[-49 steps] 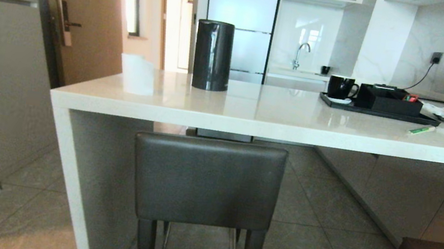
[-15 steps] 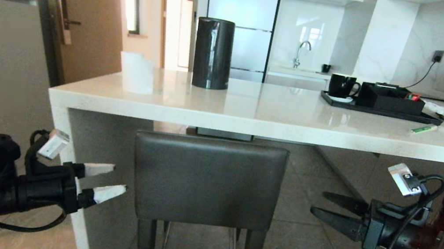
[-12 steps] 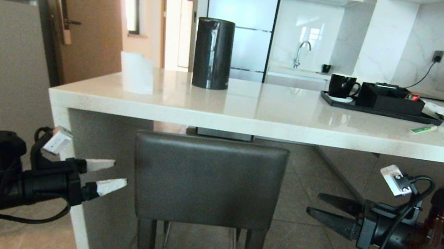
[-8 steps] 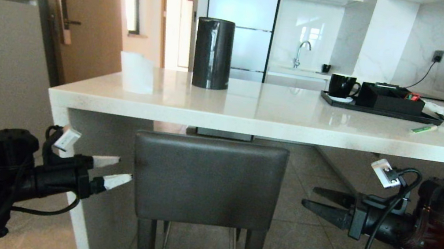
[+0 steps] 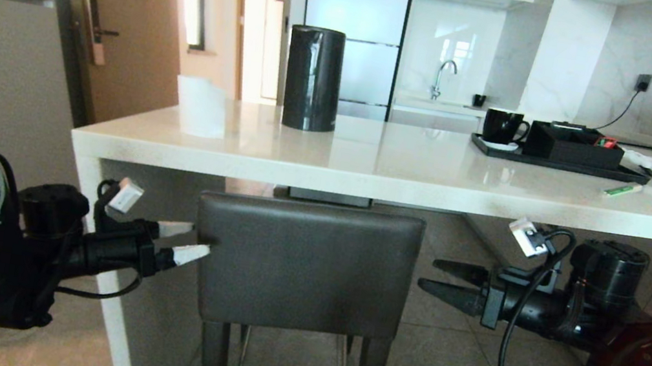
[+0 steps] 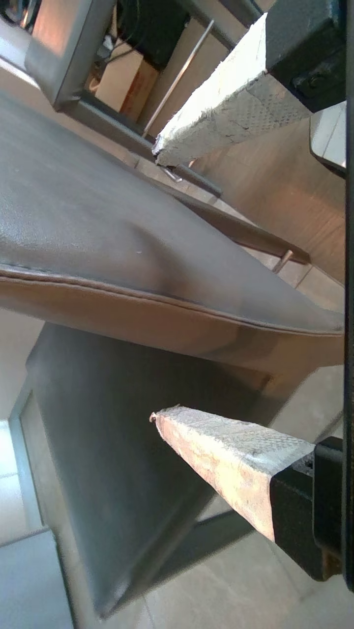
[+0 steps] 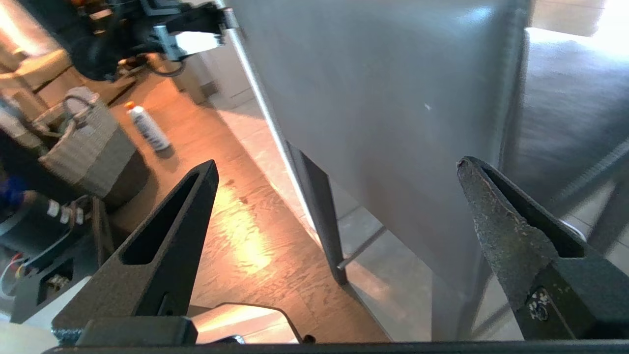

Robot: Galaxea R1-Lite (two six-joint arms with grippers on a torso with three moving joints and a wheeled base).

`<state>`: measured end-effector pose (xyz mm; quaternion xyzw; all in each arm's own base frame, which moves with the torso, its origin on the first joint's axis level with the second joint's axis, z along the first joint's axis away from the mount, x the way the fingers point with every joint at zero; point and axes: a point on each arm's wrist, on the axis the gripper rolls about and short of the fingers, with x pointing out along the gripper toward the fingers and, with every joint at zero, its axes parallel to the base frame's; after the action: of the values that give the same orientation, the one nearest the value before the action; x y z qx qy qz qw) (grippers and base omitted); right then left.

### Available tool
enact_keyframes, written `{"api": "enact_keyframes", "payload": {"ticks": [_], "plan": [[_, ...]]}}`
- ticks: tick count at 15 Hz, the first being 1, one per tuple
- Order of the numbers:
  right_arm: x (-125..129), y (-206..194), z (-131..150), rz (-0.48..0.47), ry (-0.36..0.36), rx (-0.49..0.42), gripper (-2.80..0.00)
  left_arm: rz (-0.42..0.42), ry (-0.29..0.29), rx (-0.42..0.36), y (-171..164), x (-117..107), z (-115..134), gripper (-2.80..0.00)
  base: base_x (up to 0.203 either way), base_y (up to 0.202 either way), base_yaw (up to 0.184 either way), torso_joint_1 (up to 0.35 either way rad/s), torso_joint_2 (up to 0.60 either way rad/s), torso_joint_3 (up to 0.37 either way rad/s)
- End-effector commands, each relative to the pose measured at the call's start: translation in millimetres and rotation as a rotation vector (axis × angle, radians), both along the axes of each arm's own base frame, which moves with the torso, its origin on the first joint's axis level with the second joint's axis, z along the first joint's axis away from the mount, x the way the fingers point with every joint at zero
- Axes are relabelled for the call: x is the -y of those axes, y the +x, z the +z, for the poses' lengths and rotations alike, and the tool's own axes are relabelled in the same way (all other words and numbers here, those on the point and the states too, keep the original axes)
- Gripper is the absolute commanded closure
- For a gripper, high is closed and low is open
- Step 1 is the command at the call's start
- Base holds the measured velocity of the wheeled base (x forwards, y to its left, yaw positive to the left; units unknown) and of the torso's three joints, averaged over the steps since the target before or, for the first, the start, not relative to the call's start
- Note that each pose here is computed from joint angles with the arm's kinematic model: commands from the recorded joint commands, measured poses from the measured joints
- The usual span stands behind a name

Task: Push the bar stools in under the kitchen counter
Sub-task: Pull the gray chair out from under the dining table

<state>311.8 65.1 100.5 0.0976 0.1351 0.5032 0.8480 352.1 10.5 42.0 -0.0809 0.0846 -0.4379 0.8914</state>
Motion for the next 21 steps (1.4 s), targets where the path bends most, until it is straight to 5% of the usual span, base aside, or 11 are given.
{"api": "enact_keyframes", "payload": {"ticks": [1, 5, 17, 21], "plan": [[-5.8, 7.7, -5.6, 0.040, 0.006, -0.003, -2.80, -0.015, -0.001, 0.009, 3.8, 1.8, -2.3, -2.80, 0.000, 0.000, 0.000, 0.000, 0.00, 0.000], [-9.8, 26.5, -13.9, 0.074, 0.014, 0.003, -2.80, -0.082, -0.012, 0.006, 3.4, 0.4, -4.8, -2.80, 0.000, 0.000, 0.000, 0.000, 0.00, 0.000], [-12.9, 76.7, -40.4, 0.067, 0.020, 0.053, -2.80, -0.093, -0.011, 0.015, 20.6, 3.0, -16.9, -2.80, 0.000, 0.000, 0.000, 0.000, 0.00, 0.000], [-2.5, 51.1, -35.5, 0.068, 0.021, 0.042, -2.80, -0.077, -0.012, 0.008, 19.6, -2.7, -19.6, -2.80, 0.000, 0.000, 0.000, 0.000, 0.00, 0.000]]}}
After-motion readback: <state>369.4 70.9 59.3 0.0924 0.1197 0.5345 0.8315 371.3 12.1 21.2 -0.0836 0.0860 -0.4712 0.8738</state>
